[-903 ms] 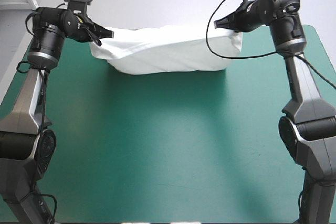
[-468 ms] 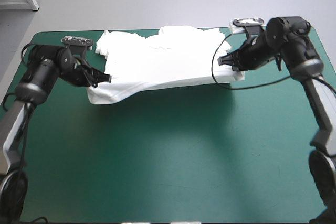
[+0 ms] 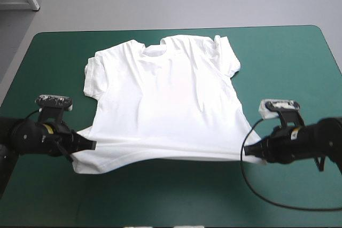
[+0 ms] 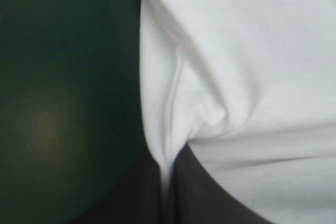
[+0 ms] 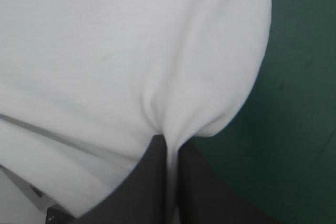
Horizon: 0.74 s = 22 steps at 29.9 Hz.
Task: Fold the cloth
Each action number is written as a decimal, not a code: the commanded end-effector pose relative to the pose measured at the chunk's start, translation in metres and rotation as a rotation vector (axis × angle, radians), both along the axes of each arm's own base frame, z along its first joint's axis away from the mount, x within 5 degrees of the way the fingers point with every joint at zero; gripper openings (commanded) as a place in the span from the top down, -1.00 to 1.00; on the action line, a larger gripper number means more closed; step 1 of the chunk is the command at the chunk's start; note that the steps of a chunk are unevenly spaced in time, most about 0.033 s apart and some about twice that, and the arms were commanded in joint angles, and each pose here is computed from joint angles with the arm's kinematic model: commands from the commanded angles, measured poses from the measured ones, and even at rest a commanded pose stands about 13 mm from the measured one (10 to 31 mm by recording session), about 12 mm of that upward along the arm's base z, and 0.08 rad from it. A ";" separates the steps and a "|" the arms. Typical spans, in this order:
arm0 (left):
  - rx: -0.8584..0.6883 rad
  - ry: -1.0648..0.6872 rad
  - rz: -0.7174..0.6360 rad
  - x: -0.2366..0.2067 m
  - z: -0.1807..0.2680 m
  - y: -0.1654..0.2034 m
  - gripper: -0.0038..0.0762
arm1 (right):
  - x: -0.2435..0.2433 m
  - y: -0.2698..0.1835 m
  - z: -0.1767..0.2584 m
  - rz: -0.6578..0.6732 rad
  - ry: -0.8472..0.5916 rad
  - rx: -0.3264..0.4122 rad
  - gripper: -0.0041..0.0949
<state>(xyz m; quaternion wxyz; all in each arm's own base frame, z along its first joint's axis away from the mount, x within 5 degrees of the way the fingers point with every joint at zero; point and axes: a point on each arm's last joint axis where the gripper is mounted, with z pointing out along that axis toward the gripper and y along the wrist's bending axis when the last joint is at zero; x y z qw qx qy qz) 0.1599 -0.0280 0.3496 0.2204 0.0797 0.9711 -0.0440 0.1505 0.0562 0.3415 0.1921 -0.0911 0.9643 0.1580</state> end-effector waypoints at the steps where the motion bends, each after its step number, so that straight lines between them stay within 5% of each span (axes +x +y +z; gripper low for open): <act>1: 0.053 0.030 0.011 -0.025 -0.011 0.008 0.93 | -0.029 -0.013 -0.017 -0.023 0.003 -0.061 0.95; 11: 0.082 0.228 -0.018 -0.044 -0.080 0.010 0.91 | -0.048 -0.016 -0.068 0.003 0.148 -0.098 0.89; 13: 0.083 0.219 -0.024 -0.043 -0.082 0.010 0.80 | -0.047 -0.016 -0.068 0.009 0.133 -0.096 0.64; 19: 0.036 0.205 -0.023 -0.042 -0.082 0.006 -0.16 | -0.041 -0.014 -0.063 0.001 0.062 -0.073 -0.52; 22: 0.028 0.156 -0.011 -0.038 -0.081 0.006 -0.37 | -0.035 -0.013 -0.056 -0.027 -0.005 -0.052 -0.66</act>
